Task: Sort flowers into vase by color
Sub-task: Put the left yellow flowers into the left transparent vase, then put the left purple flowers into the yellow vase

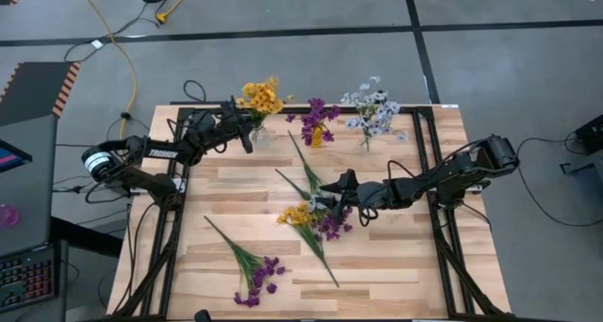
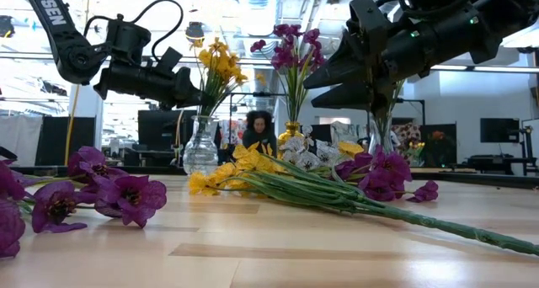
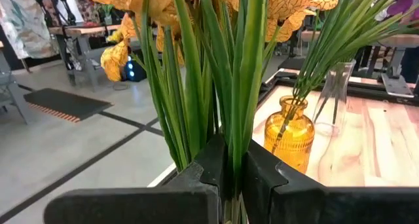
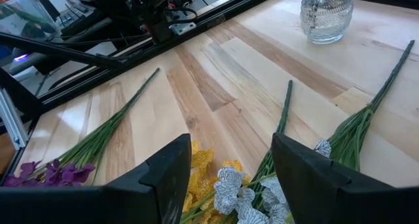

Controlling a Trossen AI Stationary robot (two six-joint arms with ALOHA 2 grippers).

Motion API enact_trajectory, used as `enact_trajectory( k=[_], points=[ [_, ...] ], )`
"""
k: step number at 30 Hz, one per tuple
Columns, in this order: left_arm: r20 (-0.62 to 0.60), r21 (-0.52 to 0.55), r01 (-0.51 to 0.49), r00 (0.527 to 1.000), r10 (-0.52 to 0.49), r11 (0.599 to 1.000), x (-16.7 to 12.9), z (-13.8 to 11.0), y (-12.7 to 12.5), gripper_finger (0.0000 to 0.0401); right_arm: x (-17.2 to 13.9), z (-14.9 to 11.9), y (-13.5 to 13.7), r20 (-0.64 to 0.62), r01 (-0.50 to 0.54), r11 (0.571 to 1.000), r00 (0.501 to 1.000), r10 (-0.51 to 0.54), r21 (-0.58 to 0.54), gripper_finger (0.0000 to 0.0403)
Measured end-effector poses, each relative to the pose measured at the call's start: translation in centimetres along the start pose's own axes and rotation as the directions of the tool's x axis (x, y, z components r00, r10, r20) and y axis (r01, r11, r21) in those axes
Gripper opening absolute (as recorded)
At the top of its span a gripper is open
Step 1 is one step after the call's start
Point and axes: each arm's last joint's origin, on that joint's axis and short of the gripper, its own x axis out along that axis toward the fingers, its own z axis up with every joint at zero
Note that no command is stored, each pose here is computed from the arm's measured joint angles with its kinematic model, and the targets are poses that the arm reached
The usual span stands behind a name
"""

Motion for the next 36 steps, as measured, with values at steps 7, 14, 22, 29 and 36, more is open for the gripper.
enact_trajectory(
  k=[7, 14, 22, 29, 36],
  points=[
    [-0.002, -0.005, -0.001, 1.000, 0.001, 1.000, 0.0, 0.0, 0.0, 0.0018, 0.0, 0.0, 0.0, 0.000, 0.000, 1.000, 1.000, 0.000, 0.000, 0.0240],
    [0.007, -0.005, -0.062, 0.998, 0.062, 0.998, -0.1, 0.3, 0.2, 0.0062, 0.0, 0.0, 0.0, 0.000, 0.000, 1.000, 1.000, 0.000, 0.000, 0.0240],
    [-0.037, -0.012, -0.062, 0.997, 0.061, 0.998, -0.9, 0.8, 0.0, 0.0144, 0.0, 0.0, 0.0, 0.000, 0.000, 1.000, 1.000, 0.000, 0.000, 0.0240],
    [-0.078, 0.034, -0.056, 0.995, 0.059, 0.998, -2.4, 1.9, -0.2, 0.0180, 0.0, 0.0, 0.0, 0.000, -0.001, 1.000, 1.000, 0.001, 0.000, 0.0240],
    [-0.091, 0.065, -0.052, 0.994, 0.058, 0.997, -4.5, 3.3, -0.6, 0.0183, 0.0, 0.0, 0.0, 0.000, -0.001, 1.000, 1.000, 0.001, 0.000, 0.0240]
  ],
)
